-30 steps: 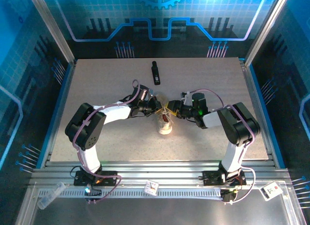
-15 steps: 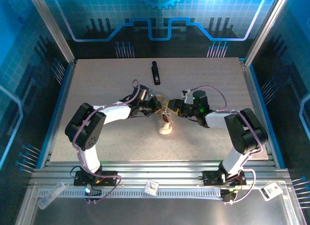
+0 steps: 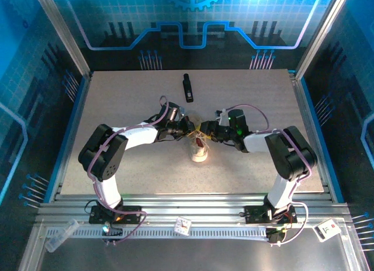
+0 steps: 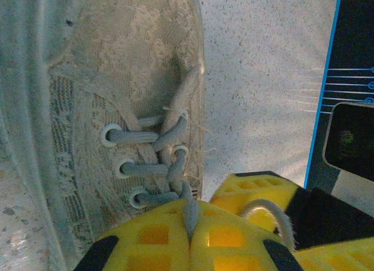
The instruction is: Tie the shoes
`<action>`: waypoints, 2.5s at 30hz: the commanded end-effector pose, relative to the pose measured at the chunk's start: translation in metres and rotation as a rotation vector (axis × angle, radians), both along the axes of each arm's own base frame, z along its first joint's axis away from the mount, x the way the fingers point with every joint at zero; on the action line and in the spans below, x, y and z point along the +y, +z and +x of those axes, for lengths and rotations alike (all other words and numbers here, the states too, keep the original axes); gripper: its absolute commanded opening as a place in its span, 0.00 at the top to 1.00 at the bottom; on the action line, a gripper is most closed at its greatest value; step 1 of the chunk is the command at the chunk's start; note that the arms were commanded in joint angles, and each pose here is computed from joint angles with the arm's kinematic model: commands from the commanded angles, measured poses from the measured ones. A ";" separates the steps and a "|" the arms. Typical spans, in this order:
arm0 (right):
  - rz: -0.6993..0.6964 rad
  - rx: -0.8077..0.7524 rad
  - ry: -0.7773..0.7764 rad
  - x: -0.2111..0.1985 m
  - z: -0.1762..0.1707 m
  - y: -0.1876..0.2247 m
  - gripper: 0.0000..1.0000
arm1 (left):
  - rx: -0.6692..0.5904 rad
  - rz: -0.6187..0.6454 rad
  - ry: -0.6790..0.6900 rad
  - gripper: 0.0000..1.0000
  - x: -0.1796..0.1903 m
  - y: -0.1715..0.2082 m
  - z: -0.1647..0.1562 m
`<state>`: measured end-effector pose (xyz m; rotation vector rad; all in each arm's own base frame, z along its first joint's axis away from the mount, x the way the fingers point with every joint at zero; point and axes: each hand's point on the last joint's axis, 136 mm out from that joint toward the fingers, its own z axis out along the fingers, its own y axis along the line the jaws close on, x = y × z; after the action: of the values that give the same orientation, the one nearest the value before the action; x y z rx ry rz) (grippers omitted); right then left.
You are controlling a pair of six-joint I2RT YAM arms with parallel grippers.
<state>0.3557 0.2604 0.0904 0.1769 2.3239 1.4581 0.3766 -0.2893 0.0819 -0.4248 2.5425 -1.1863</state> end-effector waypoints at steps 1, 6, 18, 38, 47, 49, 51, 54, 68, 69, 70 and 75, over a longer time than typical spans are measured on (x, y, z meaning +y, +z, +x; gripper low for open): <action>-0.004 -0.035 -0.007 0.006 0.008 0.005 0.73 | -0.029 -0.006 -0.029 1.00 0.000 0.011 -0.008; -0.065 -0.066 -0.032 -0.006 0.012 0.007 0.96 | -0.070 -0.037 -0.070 1.00 0.001 0.016 -0.011; -0.136 -0.094 -0.022 -0.021 0.020 0.009 1.00 | -0.124 -0.104 -0.074 1.00 0.012 0.017 -0.009; -0.281 -0.056 0.045 -0.034 0.020 -0.016 1.00 | -0.095 -0.124 -0.038 1.00 0.044 -0.018 -0.018; -0.328 -0.041 0.030 -0.048 0.023 -0.023 1.00 | -0.091 -0.110 -0.034 1.00 0.048 -0.025 -0.023; -0.339 -0.041 0.034 -0.050 0.024 -0.024 1.00 | -0.090 -0.104 -0.032 1.00 0.049 -0.026 -0.023; -0.344 -0.040 0.038 -0.050 0.024 -0.024 1.00 | -0.093 -0.099 -0.030 1.00 0.050 -0.027 -0.024; -0.348 -0.040 0.038 -0.051 0.023 -0.025 1.00 | -0.095 -0.082 -0.022 1.00 0.053 -0.027 -0.025; -0.326 -0.169 0.069 -0.046 0.030 0.020 0.49 | -0.245 -0.018 -0.052 0.68 0.058 0.018 -0.017; -0.339 -0.202 0.071 -0.049 0.033 0.032 0.43 | -0.282 0.007 -0.055 0.58 0.060 0.031 -0.015; -0.354 -0.226 0.069 -0.053 0.035 0.043 0.39 | -0.313 0.035 -0.059 0.53 0.064 0.042 -0.012; -0.439 -0.334 -0.002 -0.095 0.042 0.092 0.00 | -0.487 0.204 -0.062 0.35 0.099 0.109 -0.001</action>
<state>0.3973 0.1928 0.1510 -0.1375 2.3355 0.9746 0.3703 -0.2169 0.1534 -0.1124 2.2732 -1.0919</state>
